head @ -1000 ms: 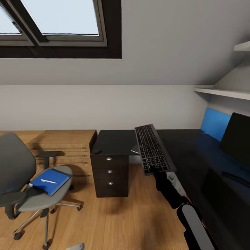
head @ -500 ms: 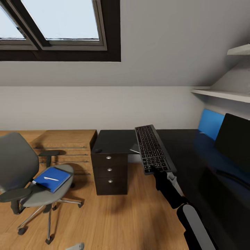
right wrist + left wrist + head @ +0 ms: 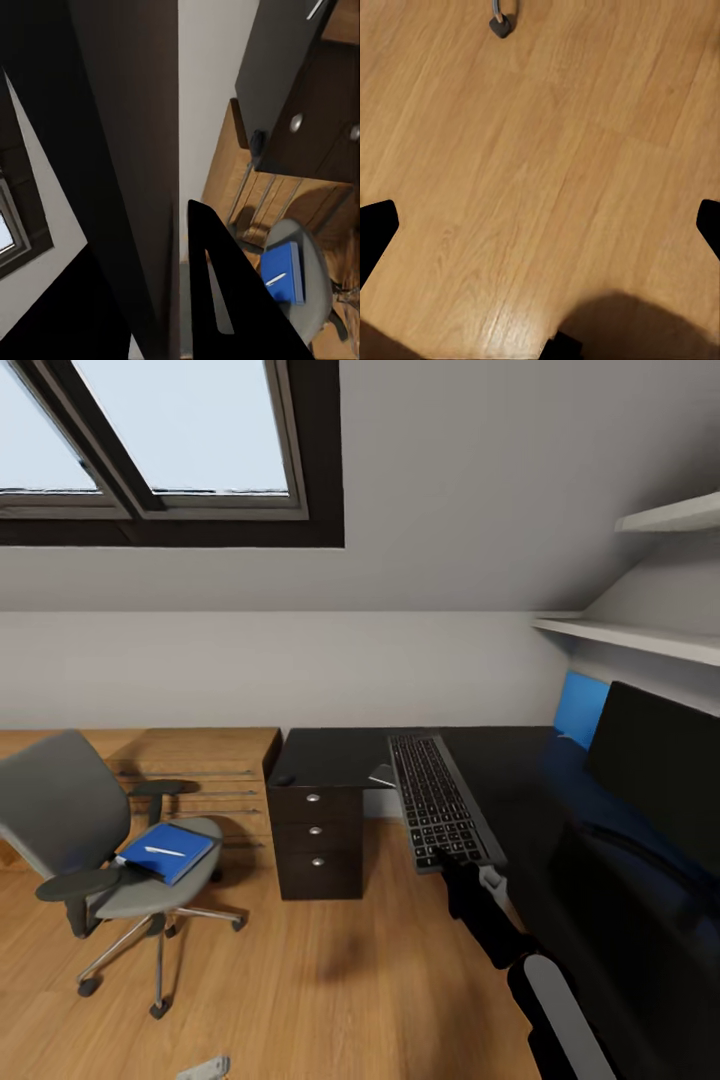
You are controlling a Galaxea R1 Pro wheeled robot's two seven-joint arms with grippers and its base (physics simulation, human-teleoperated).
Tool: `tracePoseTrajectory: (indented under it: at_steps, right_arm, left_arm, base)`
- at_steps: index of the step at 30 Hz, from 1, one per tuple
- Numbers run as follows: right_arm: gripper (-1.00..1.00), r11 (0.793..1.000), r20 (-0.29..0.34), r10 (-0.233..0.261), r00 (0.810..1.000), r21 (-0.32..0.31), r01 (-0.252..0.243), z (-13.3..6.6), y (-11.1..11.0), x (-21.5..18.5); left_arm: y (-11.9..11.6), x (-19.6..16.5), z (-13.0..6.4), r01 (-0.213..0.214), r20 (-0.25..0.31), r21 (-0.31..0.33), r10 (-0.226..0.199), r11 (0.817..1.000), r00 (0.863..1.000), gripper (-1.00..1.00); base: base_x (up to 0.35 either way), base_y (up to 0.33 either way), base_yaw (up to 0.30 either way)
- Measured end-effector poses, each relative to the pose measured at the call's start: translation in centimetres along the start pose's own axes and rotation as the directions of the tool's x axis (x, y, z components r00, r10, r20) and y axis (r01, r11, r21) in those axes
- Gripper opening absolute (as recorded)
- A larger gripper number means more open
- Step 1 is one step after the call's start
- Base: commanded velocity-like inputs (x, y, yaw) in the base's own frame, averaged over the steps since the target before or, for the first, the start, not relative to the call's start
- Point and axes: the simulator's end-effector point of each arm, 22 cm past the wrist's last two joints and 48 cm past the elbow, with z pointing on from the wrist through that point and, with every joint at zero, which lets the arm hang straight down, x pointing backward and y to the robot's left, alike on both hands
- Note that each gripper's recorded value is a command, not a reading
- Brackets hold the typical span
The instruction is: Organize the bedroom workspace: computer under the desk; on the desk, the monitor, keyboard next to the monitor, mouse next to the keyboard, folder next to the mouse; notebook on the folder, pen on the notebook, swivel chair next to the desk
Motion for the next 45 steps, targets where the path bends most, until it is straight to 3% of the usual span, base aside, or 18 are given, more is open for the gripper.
tracePoseTrajectory:
  at_steps: [12,14,18,40,45]
  right_arm:
    - [-1.0,0.998,-0.002,0.018,1.0,0.053,-0.018,-0.2,-1.0,-0.1]
    - [-1.0,0.995,-0.003,0.018,1.0,0.096,-0.017,-0.4,-2.7,-0.1]
    - [-1.0,0.992,-0.002,0.022,1.0,0.125,-0.022,-0.6,-4.1,-0.4]
    - [-1.0,0.995,0.012,0.029,1.0,0.093,-0.03,-0.5,-2.8,-1.0]
    - [-1.0,0.995,0.014,0.053,0.999,0.085,-0.054,-0.5,-2.6,-0.8]
  left_arm:
    - [0.7,-0.5,-0.6,0.006,0.006,-0.01,-0.006,1.0,1.0,1.0]
    - [0.7,-0.8,-0.6,0.016,0.02,-0.01,-0.015,1.0,1.0,1.0]
    - [0.7,-0.9,-0.6,0.018,0.024,-0.01,-0.018,1.0,1.0,1.0]
    - [1.0,-0.4,-0.5,0.015,0.015,-0.017,-0.015,1.0,1.0,1.0]
    - [1.0,-0.4,-0.5,0.015,0.015,-0.017,-0.015,1.0,1.0,1.0]
  base:
    - [-0.101,-0.047,0.0]
    - [0.123,-0.001,0.0]
    - [0.038,0.0,0.0]
    - [-0.078,-0.13,0.0]
    - [-0.007,-0.005,0.0]
